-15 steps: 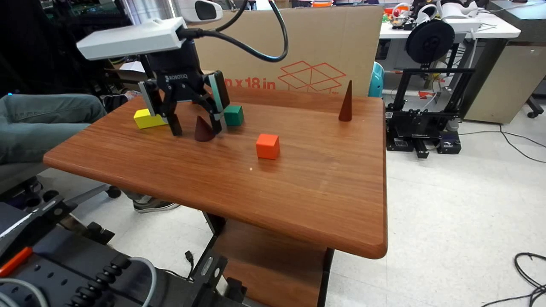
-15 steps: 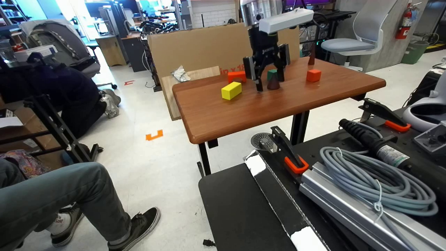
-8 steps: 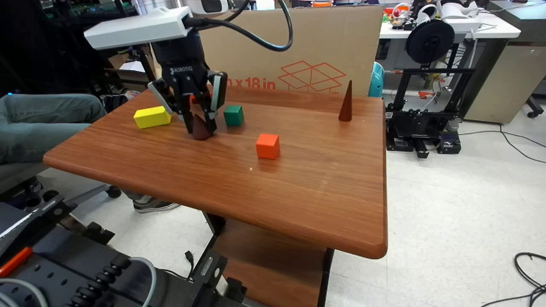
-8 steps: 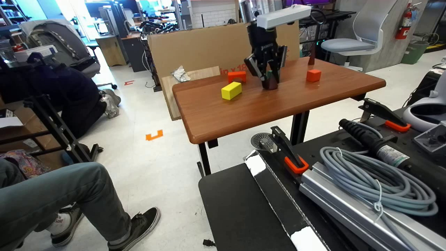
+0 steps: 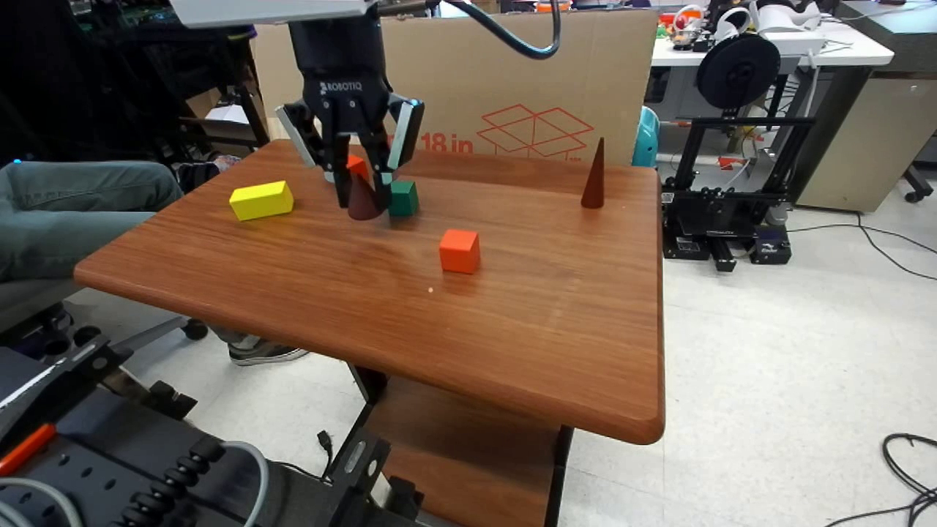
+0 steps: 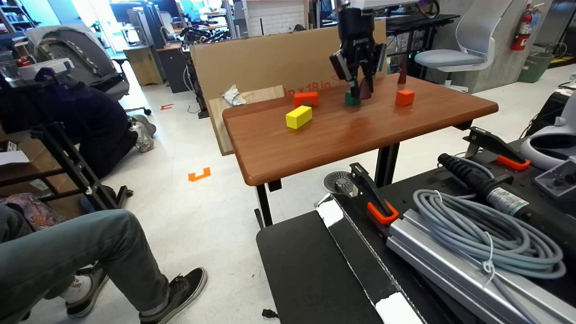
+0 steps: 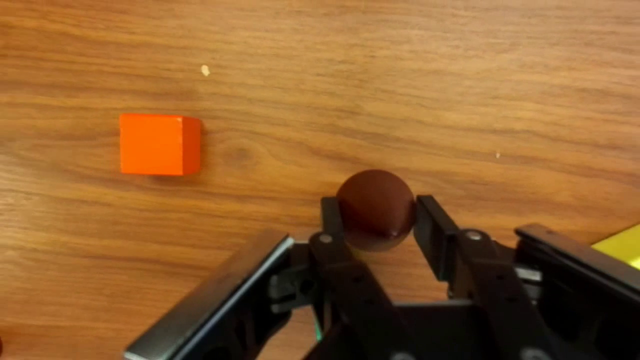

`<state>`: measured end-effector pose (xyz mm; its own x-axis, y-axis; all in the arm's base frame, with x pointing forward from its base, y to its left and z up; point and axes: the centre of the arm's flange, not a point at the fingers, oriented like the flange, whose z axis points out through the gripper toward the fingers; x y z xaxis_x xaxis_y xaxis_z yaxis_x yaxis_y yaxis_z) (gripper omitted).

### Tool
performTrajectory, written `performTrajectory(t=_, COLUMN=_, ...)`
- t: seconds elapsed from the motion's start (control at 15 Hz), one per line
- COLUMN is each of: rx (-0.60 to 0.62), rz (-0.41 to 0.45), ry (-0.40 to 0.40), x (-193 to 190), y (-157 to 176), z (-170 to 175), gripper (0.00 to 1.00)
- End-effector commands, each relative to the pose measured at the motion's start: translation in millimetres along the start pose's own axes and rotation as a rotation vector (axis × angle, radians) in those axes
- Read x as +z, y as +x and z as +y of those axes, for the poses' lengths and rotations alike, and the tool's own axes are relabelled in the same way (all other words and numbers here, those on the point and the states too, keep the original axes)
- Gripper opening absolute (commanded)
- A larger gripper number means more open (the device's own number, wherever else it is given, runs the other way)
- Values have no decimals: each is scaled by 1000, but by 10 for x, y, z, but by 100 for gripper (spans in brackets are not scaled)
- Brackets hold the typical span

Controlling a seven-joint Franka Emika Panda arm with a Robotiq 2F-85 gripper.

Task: Move the shorter brown corn forward

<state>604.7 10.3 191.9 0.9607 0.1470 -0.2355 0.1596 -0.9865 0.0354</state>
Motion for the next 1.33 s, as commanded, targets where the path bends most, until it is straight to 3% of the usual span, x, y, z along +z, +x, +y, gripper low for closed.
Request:
performTrajectory(t=0.0, rx=28, rz=-15, ry=55, x=-398, y=28, z=260, gripper=16)
performTrajectory(t=0.27, rx=112, rz=-36, ry=59, x=-562, y=218, z=554, gripper=16)
performTrajectory(t=0.47, rx=92, rz=-4, ry=15, x=-555, y=394, z=731, gripper=16)
performTrajectory(t=0.87, rx=43, rz=-9, ry=-27, x=-269, y=840, z=959, gripper=16)
performTrajectory(t=1.27, rx=-3, rz=-31, ry=-15, x=14, y=1196, z=1057, gripper=16)
